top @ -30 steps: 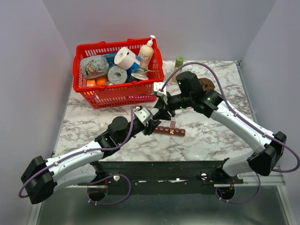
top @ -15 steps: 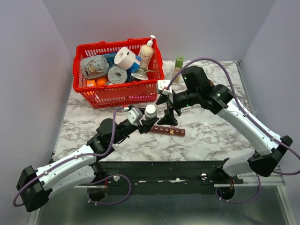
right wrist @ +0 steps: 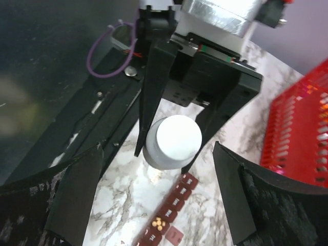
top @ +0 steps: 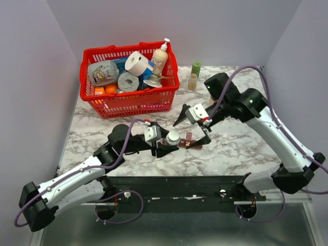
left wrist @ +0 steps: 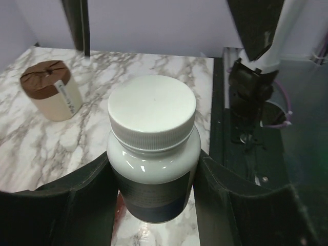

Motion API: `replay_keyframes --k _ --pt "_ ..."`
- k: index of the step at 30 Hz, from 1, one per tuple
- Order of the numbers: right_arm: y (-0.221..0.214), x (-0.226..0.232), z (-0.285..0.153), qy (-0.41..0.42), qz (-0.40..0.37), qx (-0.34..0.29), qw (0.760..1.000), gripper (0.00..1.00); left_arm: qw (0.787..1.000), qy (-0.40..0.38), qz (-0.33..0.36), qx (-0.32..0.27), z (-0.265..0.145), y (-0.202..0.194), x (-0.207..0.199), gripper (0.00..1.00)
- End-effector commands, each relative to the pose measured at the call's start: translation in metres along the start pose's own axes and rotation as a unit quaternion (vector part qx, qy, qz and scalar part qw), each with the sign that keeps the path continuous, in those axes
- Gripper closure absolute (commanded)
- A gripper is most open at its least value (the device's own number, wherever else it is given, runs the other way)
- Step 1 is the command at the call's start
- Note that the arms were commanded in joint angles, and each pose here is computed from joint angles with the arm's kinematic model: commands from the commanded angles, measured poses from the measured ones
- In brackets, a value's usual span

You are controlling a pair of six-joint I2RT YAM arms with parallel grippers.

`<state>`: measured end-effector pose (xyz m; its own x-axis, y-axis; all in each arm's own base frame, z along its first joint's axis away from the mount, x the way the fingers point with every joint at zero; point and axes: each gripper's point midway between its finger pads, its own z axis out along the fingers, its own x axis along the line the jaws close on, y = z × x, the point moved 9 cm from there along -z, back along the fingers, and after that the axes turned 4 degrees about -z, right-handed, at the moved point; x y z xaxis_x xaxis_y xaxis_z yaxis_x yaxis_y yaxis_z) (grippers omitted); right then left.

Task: Sort the pills into containers

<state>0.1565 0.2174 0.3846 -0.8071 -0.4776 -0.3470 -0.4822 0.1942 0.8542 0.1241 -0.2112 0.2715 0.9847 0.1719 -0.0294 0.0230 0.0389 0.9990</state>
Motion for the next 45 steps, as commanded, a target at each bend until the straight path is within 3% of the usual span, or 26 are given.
replay_keyframes --k 1,13,21,25,29,30,32,33,36,38,42,45 --pt "-0.012 0.010 0.022 0.079 -0.005 -0.040 0.996 0.07 0.994 -0.105 -0.009 0.009 0.006 0.009 -0.013 1.00" --pt "-0.021 0.019 0.032 0.088 0.033 -0.029 0.995 0.20 0.992 -0.120 -0.027 0.031 0.013 0.003 -0.006 1.00" --pt "-0.030 0.010 0.038 0.066 0.069 -0.006 0.995 0.44 0.994 -0.099 -0.027 0.029 0.012 0.005 -0.002 1.00" --pt "-0.039 0.005 0.041 0.032 0.119 0.028 0.992 0.57 1.000 -0.029 -0.007 0.002 0.007 0.017 0.006 1.00" --pt "-0.057 -0.002 0.044 -0.031 0.193 0.084 0.977 0.57 0.992 0.111 0.007 -0.061 -0.004 0.033 0.022 1.00" --pt "-0.064 -0.007 0.044 -0.064 0.198 0.107 0.972 0.58 0.977 0.189 -0.005 -0.102 -0.009 0.042 0.033 1.00" --pt "-0.073 -0.007 0.047 -0.096 0.250 0.123 0.956 0.58 0.956 0.254 -0.020 -0.145 -0.019 0.042 0.038 1.00" --pt "-0.085 -0.009 0.050 -0.127 0.261 0.135 0.947 0.58 0.936 0.300 -0.028 -0.181 -0.024 0.049 0.044 1.00" --pt "-0.103 -0.010 0.057 -0.177 0.311 0.148 0.922 0.59 0.926 0.316 -0.036 -0.205 -0.021 0.052 0.048 1.00" --pt "-0.104 -0.011 0.059 -0.185 0.333 0.146 0.913 0.59 0.933 0.298 -0.038 -0.196 -0.010 0.050 0.051 1.00" --pt "-0.086 -0.017 0.058 -0.150 0.336 0.104 0.924 0.50 0.954 0.254 -0.032 -0.157 0.001 0.037 0.048 1.00" --pt "-0.065 -0.022 0.048 -0.132 0.316 0.069 0.937 0.35 0.968 0.224 -0.029 -0.114 0.001 0.020 0.043 1.00"
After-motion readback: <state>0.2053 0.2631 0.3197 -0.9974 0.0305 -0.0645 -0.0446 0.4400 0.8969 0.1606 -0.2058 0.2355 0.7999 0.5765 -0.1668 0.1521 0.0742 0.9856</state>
